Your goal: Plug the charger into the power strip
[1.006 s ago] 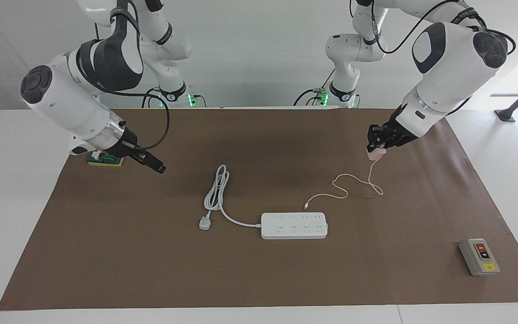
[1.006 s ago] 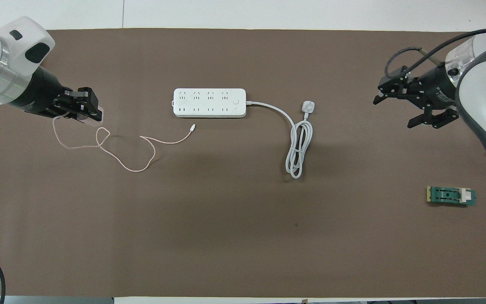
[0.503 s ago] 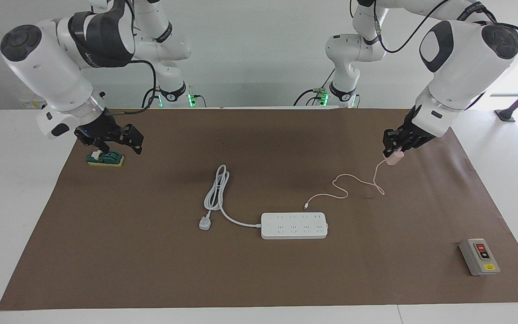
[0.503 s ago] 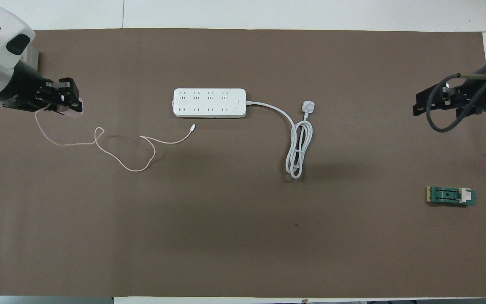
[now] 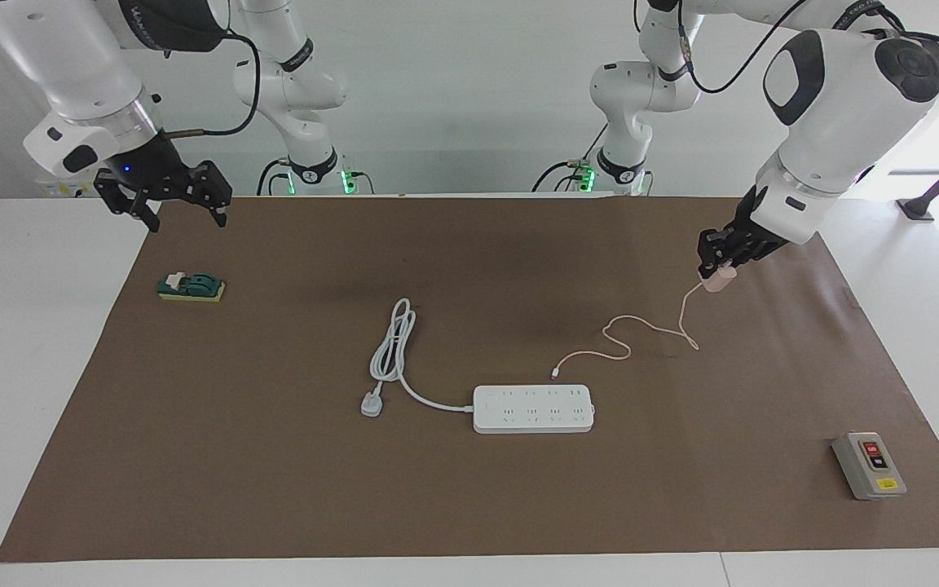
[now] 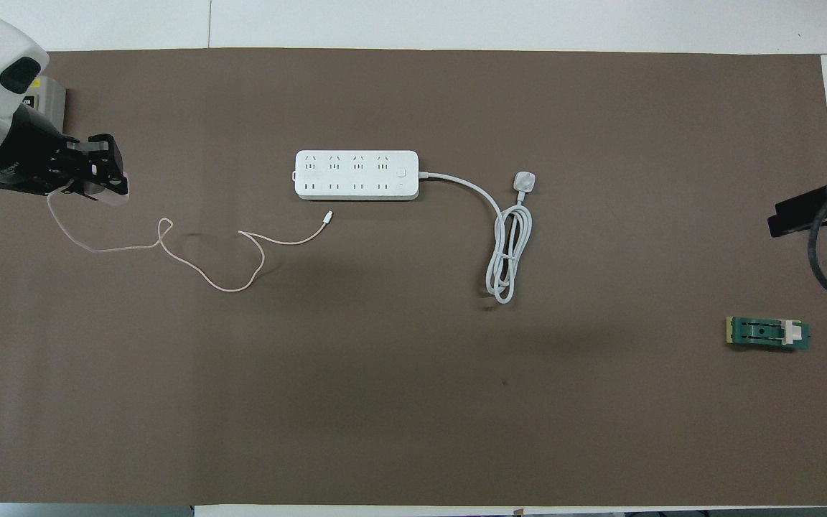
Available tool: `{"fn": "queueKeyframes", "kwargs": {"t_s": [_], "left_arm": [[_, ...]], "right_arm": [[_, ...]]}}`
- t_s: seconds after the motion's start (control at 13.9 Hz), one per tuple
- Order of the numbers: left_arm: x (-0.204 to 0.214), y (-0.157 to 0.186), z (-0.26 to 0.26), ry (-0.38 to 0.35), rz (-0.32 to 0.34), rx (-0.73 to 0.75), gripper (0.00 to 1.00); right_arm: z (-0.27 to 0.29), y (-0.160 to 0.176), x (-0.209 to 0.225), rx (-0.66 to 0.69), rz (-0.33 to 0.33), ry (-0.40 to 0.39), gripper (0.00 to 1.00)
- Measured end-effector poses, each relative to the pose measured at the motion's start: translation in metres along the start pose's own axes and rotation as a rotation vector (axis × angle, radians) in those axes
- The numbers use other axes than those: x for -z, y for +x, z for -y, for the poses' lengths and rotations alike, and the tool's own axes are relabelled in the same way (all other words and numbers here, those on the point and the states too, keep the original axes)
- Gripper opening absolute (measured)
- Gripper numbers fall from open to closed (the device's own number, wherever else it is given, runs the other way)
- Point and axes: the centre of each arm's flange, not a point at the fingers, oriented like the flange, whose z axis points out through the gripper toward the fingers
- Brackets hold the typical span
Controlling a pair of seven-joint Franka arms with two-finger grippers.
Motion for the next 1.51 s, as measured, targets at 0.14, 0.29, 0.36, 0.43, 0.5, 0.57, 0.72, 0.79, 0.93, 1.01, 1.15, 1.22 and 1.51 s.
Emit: {"fn": "queueKeyframes", "kwargs": {"t_s": [0.14,0.29,0.36,0.43,0.5,0.57,0.72,0.79,0.93,1.01,1.15,1.22,1.51], "left_arm": [[0.002,0.003,0.005,0.044,-0.034,0.043,0.31],[0.001,0.004,0.003,0.048,-0.041,0.115,0.31],[0.0,0.005,0.002,0.048,-0.04,0.17,0.31],[-0.005,0.006,-0.001,0.049,-0.036,0.234,0.31],[-0.011,0.008,-0.004,0.051,-0.031,0.299,0.31],[-0.017,0.011,-0.009,0.05,-0.032,0.347,0.31],[-0.031,0.017,-0.027,0.043,-0.042,0.408,0.31],[-0.039,0.018,-0.042,0.039,-0.047,0.447,0.31],[-0.054,0.02,-0.075,0.017,-0.075,0.566,0.31],[-0.058,0.022,-0.09,-0.007,-0.098,0.653,0.31],[-0.066,0.025,-0.106,-0.043,-0.123,0.799,0.31],[-0.071,0.026,-0.11,-0.046,-0.121,0.842,0.31],[-0.108,0.036,-0.131,-0.062,-0.112,1.072,0.31]], "right_arm": [[0.0,-0.009,-0.005,-0.002,0.048,0.004,1.0],[-0.001,-0.013,-0.015,-0.004,0.078,0.006,1.0],[-0.001,-0.014,-0.02,-0.005,0.088,0.007,1.0],[-0.002,-0.014,-0.022,-0.006,0.093,0.004,1.0],[-0.004,-0.014,-0.023,-0.008,0.094,-0.013,1.0],[-0.006,-0.014,-0.021,-0.01,0.087,-0.033,1.0],[-0.008,-0.012,-0.016,-0.01,0.05,-0.06,1.0],[-0.007,-0.012,-0.014,-0.01,0.039,-0.062,1.0],[-0.007,-0.012,-0.012,-0.009,0.035,-0.062,1.0],[-0.007,-0.013,-0.012,-0.009,0.034,-0.062,1.0],[-0.006,-0.013,-0.011,-0.008,0.033,-0.06,1.0],[-0.005,-0.013,-0.011,-0.007,0.032,-0.056,1.0],[-0.003,-0.014,-0.008,-0.006,0.025,-0.041,1.0]]}}
